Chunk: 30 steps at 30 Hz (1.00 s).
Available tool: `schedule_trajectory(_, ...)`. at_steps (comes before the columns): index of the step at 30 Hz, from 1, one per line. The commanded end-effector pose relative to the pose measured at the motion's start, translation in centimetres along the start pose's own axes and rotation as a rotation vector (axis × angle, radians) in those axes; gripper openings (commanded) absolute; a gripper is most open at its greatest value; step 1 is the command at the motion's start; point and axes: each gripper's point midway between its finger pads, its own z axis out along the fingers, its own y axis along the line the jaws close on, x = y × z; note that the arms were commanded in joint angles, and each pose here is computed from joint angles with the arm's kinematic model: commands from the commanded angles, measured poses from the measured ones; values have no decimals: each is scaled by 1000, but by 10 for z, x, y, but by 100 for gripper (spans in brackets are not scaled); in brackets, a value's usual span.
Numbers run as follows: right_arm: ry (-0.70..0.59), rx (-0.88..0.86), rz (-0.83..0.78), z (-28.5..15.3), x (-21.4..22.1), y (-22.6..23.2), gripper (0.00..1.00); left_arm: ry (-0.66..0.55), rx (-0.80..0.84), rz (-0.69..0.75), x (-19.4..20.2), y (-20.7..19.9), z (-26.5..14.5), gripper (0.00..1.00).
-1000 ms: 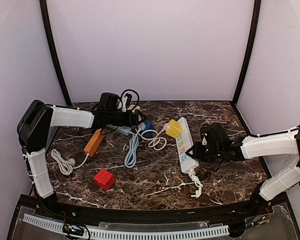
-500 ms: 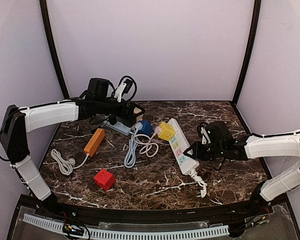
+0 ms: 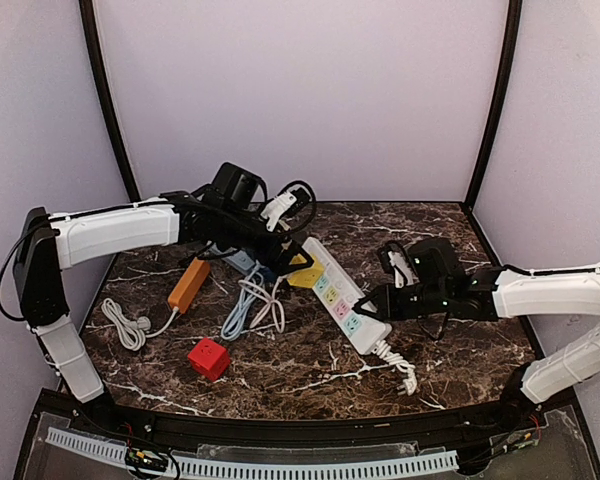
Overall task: Pull the plug off the socket
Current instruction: Remove the plug from the socket.
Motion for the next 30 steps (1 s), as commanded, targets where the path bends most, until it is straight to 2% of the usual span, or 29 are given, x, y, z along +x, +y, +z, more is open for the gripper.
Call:
schedule_trajectory(1, -133, -232, -137, -17, -42, 71, 0, 117, -135, -9, 32, 21, 6, 99)
schedule_trajectory(14, -118, -252, -171, -15, -38, 81, 0, 211, -127, -68, 56, 24, 18, 99)
schedule_trajectory(21, -113, -255, -170, -15, -36, 81, 0, 221, -115, -81, 60, 23, 22, 98)
schedule_trajectory(26, -106, -257, -169, -15, -34, 81, 0, 214, -86, -82, 60, 18, 24, 83)
schedule_trajectory(30, -102, -263, -173, -16, -34, 83, 0, 219, -82, -86, 63, 18, 26, 78)
